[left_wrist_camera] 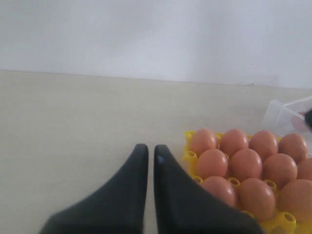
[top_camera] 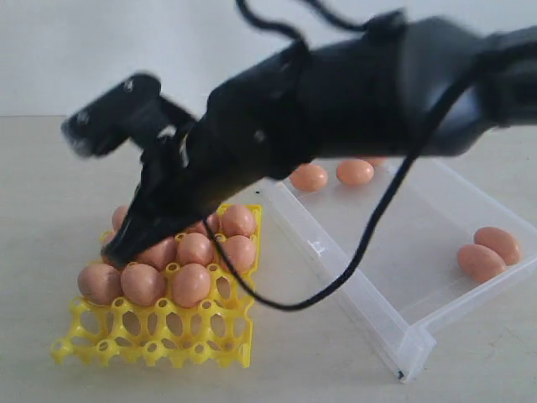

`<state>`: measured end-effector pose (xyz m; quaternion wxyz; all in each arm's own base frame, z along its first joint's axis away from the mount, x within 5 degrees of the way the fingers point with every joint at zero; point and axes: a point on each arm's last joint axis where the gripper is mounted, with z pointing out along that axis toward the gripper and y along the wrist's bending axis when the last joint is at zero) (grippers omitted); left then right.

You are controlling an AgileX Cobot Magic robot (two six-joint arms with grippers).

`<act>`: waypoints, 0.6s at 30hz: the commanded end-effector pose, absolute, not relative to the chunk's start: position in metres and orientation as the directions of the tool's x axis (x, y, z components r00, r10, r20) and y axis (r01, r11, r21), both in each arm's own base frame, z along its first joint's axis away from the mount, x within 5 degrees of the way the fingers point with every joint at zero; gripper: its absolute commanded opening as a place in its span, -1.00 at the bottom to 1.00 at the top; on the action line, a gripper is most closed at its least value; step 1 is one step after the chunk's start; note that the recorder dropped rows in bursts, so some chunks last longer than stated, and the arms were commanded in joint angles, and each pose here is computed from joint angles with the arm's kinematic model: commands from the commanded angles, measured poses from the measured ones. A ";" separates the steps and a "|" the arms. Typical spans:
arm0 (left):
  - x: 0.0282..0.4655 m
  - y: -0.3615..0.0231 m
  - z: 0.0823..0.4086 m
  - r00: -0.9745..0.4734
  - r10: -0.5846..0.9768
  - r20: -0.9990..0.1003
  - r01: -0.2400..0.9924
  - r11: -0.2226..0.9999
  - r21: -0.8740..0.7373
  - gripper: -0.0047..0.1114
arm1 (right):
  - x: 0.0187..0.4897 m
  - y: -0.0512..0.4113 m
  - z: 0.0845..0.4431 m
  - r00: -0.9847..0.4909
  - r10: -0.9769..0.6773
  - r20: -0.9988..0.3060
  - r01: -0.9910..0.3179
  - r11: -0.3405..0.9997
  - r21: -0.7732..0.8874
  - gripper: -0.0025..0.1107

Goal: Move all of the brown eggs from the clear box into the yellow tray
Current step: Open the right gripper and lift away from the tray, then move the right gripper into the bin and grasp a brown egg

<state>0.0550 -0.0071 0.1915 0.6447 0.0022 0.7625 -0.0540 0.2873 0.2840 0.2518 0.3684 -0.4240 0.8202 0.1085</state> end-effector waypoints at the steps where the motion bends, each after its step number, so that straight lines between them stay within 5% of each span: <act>1: 0.055 -0.007 0.191 -0.169 -0.077 -0.983 0.075 0.993 -0.091 -0.85 | 0.323 0.207 0.293 -0.551 -0.418 -0.722 -0.495 0.861 -0.120 -0.96; 5: 0.055 -0.007 0.191 -0.169 -0.077 -0.983 0.075 0.993 -0.091 -0.85 | 0.366 0.110 0.278 -0.817 -0.304 -0.490 -0.253 0.953 -0.168 -0.96; 9: 0.055 -0.007 0.191 -0.169 -0.077 -0.983 0.075 0.993 -0.091 -0.85 | 0.392 0.051 0.248 -0.931 -0.334 -0.144 -0.333 0.942 -0.031 -0.96; 14: 0.055 -0.007 0.191 -0.169 -0.077 -0.983 0.075 0.993 -0.091 -0.85 | 0.415 0.040 0.221 -0.813 -0.558 -0.169 -0.579 0.806 0.122 -0.96; 18: 0.055 -0.007 0.191 -0.169 -0.077 -0.983 0.075 0.993 -0.091 -0.85 | 0.423 0.048 0.214 -0.603 -0.751 -0.269 -0.789 0.612 0.058 -0.79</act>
